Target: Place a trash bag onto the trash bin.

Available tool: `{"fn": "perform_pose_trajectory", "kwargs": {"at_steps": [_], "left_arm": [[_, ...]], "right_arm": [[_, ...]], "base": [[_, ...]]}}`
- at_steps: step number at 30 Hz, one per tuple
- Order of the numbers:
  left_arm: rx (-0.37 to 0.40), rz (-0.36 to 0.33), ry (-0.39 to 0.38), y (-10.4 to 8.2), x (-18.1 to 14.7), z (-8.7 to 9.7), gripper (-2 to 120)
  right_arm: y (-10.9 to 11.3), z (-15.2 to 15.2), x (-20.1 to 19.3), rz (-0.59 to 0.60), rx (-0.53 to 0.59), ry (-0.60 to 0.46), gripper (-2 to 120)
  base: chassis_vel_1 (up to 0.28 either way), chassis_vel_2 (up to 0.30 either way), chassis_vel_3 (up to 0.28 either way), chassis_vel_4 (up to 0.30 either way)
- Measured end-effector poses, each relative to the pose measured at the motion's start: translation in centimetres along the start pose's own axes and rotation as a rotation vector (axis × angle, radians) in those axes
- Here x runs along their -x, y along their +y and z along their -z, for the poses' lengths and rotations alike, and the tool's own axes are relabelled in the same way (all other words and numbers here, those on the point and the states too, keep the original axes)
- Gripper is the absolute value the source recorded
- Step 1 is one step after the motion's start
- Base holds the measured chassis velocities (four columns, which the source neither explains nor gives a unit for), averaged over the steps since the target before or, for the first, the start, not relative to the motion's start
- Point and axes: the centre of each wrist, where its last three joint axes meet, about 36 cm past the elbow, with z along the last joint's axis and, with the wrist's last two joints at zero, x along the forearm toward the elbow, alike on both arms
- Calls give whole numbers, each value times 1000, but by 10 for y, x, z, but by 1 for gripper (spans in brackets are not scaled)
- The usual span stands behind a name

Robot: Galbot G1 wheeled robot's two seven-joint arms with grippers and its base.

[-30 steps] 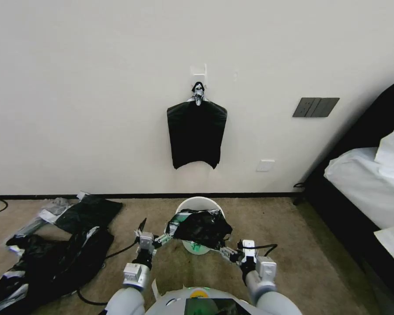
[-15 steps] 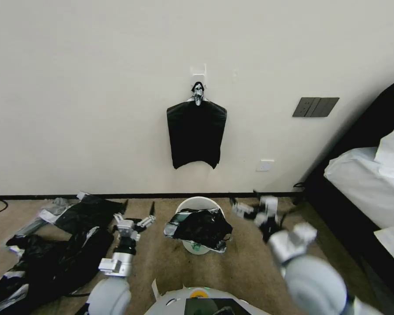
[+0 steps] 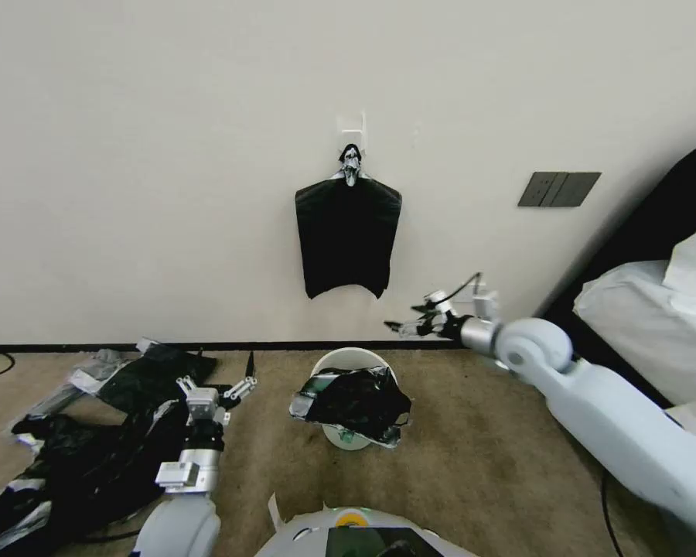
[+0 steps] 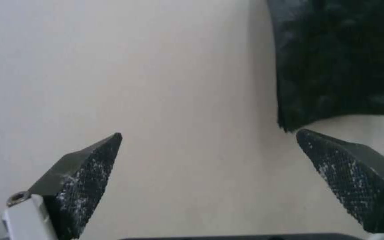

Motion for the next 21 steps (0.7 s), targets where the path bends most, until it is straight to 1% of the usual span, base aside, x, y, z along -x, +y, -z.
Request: {"fn": "perform_pose_trajectory", "kwargs": {"at_steps": [3, 4, 5, 8, 9, 11, 13, 16, 17, 21], "left_arm": [[63, -17, 0, -6, -11, -6, 100], [63, -17, 0, -6, -11, -6, 100], [71, -21, -1, -8, -14, -7, 100], [66, -31, 8, -15, -20, -8, 100], [66, -31, 8, -15, -20, -8, 100], [62, -39, 12, -20, -23, -8, 100], [59, -41, 12, -21, -25, -8, 100], [53, -47, 17, -23, -32, -8, 100], [53, -47, 17, -23, -32, -8, 100], [50, -48, 17, -22, -37, -6, 100]], "right_arm": [[-14, -1, 37, 57, -74, 113, 100], [-14, -1, 37, 57, -74, 113, 100], [-15, -1, 49, 66, -94, 136, 100], [-19, 0, 87, 85, -137, 194, 100], [-19, 0, 87, 85, -137, 194, 100], [-22, 1, 113, 99, -153, 231, 100], [-24, 1, 120, 107, -155, 240, 100], [-26, -2, 145, 129, -181, 293, 100], [-26, -2, 145, 129, -181, 293, 100], [-26, -12, 167, 145, -254, 362, 100]], "base": [[0, 0, 0, 0], [0, 0, 0, 0], [0, 0, 0, 0], [0, 0, 0, 0], [0, 0, 0, 0], [0, 0, 0, 0], [0, 0, 0, 0], [0, 0, 0, 0], [0, 0, 0, 0], [0, 0, 0, 0]]}}
